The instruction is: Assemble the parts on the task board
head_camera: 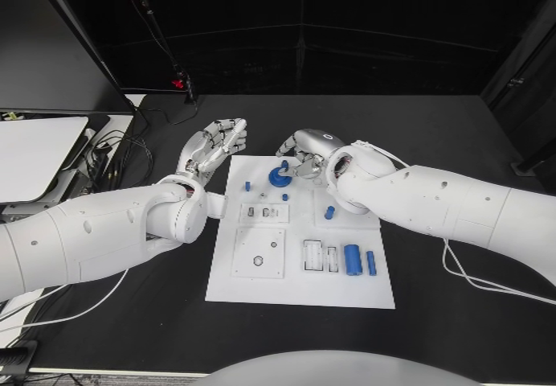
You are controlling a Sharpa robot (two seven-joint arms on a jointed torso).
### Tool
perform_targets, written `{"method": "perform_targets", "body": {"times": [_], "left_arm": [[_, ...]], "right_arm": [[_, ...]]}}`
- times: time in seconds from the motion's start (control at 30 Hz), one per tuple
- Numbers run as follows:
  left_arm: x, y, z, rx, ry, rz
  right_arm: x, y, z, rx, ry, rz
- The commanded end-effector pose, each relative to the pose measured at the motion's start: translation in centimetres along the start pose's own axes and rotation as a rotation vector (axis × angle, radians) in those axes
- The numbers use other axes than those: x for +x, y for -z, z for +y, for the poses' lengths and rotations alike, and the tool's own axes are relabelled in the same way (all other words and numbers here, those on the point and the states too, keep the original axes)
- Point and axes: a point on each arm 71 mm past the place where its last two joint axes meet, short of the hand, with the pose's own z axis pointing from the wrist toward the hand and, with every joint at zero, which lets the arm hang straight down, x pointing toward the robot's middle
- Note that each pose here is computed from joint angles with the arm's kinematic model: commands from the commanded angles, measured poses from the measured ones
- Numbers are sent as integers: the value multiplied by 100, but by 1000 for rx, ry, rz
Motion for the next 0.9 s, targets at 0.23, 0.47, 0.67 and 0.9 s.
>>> {"method": "perform_targets", "body": {"times": [0.23, 0.47, 0.67, 0.9], "left_arm": [[-37, -13, -134, 199, -5, 5], [-59, -35, -121, 199, -10, 0], [-81, -40, -103, 196, -14, -3], [-81, -32, -79, 192, -12, -2]], "right_arm": [[-485, 382, -172, -32, -223, -242], [-681, 713, -479, 21, -228, -229], [-811, 977, -825, 102, -200, -210], [-836, 1189, -1160, 190, -165, -170]]}}
